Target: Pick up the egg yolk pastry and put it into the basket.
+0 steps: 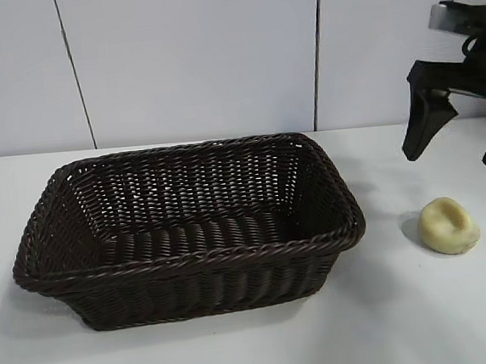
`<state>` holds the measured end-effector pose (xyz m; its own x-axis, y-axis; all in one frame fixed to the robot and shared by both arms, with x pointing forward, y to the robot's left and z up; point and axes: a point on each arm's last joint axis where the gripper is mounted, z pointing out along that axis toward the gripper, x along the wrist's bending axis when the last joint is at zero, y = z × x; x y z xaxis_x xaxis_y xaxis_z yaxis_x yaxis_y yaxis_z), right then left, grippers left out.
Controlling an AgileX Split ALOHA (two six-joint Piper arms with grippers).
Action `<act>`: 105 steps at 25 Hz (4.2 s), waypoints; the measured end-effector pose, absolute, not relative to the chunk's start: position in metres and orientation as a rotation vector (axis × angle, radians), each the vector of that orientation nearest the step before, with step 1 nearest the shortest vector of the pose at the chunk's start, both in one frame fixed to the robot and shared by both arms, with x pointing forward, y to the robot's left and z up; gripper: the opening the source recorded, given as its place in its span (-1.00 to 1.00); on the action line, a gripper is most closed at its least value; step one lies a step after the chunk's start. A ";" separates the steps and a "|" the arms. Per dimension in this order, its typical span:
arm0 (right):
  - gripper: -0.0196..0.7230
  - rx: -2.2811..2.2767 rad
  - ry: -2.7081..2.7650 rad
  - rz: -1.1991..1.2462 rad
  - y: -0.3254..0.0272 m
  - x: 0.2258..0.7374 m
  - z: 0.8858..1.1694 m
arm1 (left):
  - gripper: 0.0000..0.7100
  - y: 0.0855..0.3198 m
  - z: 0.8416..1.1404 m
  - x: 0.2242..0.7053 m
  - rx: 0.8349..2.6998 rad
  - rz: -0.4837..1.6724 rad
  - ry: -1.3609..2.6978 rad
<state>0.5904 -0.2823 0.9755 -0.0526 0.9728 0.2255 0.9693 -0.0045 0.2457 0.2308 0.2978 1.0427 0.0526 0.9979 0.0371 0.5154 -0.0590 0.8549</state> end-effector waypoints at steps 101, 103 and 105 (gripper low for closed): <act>0.82 1.686 2.635 0.885 -0.063 0.594 1.030 | 0.85 0.298 1.043 0.231 1.658 0.907 1.540; 0.82 1.659 2.616 0.846 -0.066 0.597 1.040 | 0.85 0.298 1.043 0.231 1.658 0.907 1.540; 0.82 1.663 2.571 0.765 -0.071 0.600 1.046 | 0.85 0.298 1.043 0.231 1.657 0.907 1.540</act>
